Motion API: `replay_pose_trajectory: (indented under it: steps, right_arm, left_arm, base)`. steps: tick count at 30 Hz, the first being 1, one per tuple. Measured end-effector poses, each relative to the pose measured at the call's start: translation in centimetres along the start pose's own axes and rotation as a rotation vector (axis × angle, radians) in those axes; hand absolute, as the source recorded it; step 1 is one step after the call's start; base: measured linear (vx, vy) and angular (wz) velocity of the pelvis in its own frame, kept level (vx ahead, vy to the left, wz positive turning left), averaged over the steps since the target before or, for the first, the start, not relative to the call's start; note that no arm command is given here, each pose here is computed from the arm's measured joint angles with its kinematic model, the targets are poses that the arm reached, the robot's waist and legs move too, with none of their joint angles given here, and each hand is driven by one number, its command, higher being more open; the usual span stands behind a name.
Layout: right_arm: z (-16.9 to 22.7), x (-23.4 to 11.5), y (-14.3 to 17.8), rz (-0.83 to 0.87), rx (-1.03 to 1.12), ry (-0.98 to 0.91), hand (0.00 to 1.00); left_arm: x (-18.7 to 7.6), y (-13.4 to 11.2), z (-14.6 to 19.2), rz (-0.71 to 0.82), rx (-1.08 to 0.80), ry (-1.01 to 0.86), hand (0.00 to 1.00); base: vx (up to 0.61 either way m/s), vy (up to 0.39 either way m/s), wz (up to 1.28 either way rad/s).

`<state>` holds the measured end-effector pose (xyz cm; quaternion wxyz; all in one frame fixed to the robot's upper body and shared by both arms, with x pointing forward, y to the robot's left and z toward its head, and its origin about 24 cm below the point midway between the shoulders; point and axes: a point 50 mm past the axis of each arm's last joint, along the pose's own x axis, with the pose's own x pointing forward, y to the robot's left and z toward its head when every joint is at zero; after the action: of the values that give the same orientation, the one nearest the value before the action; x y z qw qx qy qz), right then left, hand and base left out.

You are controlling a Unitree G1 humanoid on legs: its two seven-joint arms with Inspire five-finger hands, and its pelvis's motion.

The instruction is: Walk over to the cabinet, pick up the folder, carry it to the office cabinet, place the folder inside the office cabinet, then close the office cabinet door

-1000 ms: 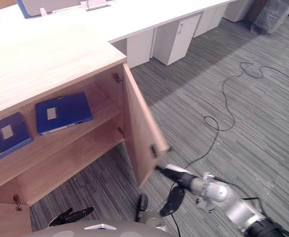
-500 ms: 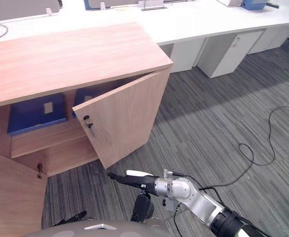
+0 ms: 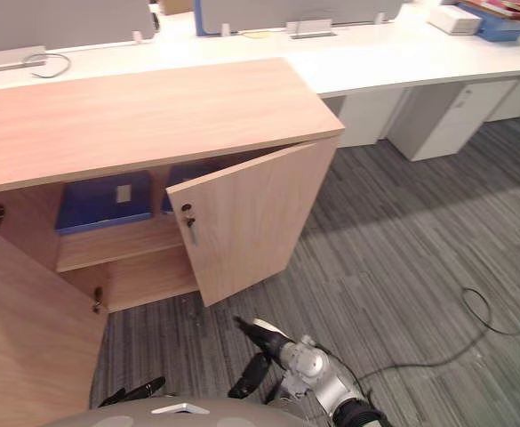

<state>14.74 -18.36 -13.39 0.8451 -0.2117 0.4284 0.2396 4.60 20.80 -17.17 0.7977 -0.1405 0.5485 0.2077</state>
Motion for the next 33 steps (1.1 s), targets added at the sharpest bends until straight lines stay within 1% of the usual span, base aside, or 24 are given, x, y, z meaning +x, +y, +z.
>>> replay_pose_trajectory:
  steps: [1, 3, 4, 5, 6, 8, 10, 12, 13, 14, 16, 20, 22, 25, 28, 31, 33]
  right_arm:
    - [-1.0, -0.1, -0.3, -0.042, 0.053, 0.039, 1.00]
    - [-5.8, -1.4, -1.2, -0.240, 0.324, 0.226, 1.00]
    - [-6.7, -1.7, -1.2, -0.278, 0.382, 0.261, 1.00]
    - [-8.1, -2.3, -1.1, -0.338, 0.494, 0.317, 1.00]
    - [-8.9, -2.7, -0.6, -0.383, 0.599, 0.351, 1.00]
    - [-8.8, -2.5, 0.0, -0.413, 0.698, 0.344, 1.00]
    - [-8.9, -2.4, 0.8, -0.416, 0.734, 0.347, 1.00]
    - [-8.3, -1.8, 2.0, -0.390, 0.766, 0.340, 1.00]
    - [-7.7, -1.3, 3.0, -0.367, 0.798, 0.335, 1.00]
    - [-7.7, -1.3, 3.3, -0.366, 0.835, 0.334, 1.00]
    - [-8.2, -1.6, 3.4, -0.388, 0.898, 0.337, 1.00]
    - [-8.5, -1.8, 3.9, -0.379, 0.912, 0.351, 1.00]
    - [-8.5, -1.8, 4.3, -0.371, 0.923, 0.350, 1.00]
    - [-8.6, -1.8, 4.4, -0.388, 0.984, 0.337, 1.00]
    - [-8.4, -1.7, 4.6, -0.389, 1.000, 0.332, 1.00]
    - [-8.7, -1.9, 4.3, -0.429, 1.084, 0.319, 1.00]
    - [-9.5, -2.4, 4.3, -0.462, 1.127, 0.337, 1.00]
  left_arm:
    - [0.0, -0.2, 0.0, -0.004, 0.009, -0.001, 1.00]
    - [0.1, -0.9, 0.0, -0.029, 0.097, 0.004, 1.00]
    - [0.1, -0.8, 0.1, -0.029, 0.129, 0.003, 1.00]
    - [0.1, -1.0, 0.4, -0.038, 0.205, -0.003, 1.00]
    - [0.2, -0.7, 0.9, -0.037, 0.274, -0.017, 1.00]
    - [0.2, -0.4, 1.4, -0.032, 0.318, -0.032, 1.00]
    - [0.2, -0.6, 1.9, -0.033, 0.332, -0.051, 1.00]
    - [0.4, -0.3, 3.7, -0.015, 0.365, -0.096, 1.00]
    - [0.5, 0.4, 4.9, 0.008, 0.359, -0.123, 1.00]
    - [0.5, 0.4, 5.0, 0.017, 0.324, -0.127, 1.00]
    - [0.4, 0.3, 4.2, 0.029, 0.238, -0.113, 1.00]
    - [0.4, 0.0, 4.1, 0.030, 0.175, -0.125, 1.00]
    - [0.4, 0.1, 4.2, 0.028, 0.110, -0.130, 1.00]
    - [0.3, 0.3, 3.8, 0.023, 0.047, -0.124, 1.00]
    - [0.3, 0.3, 4.2, 0.016, 0.017, -0.137, 1.00]
    - [0.4, -0.4, 5.2, -0.010, -0.040, -0.166, 1.00]
    - [0.4, -0.4, 4.6, -0.008, -0.037, -0.149, 1.00]
  base:
    - [0.05, 0.185, 0.76]
    - [0.08, 0.221, 0.90]
    - [0.06, 0.199, 1.01]
    - [0.03, 0.149, 1.09]
    - [0.02, 0.124, 1.09]
    - [0.02, 0.043, 1.11]
    - [0.03, -0.096, 1.24]
    - [0.00, -0.220, 1.48]
    - [-0.01, -0.263, 1.48]
    - [0.01, -0.217, 0.96]
    - [0.10, -0.119, 0.59]
    - [0.12, -0.093, 0.75]
    - [0.06, -0.055, 0.57]
    - [0.02, -0.017, 0.44]
    - [-0.06, 0.010, 0.67]
    - [-0.12, 0.011, 0.65]
    - [-0.24, 0.104, 0.48]
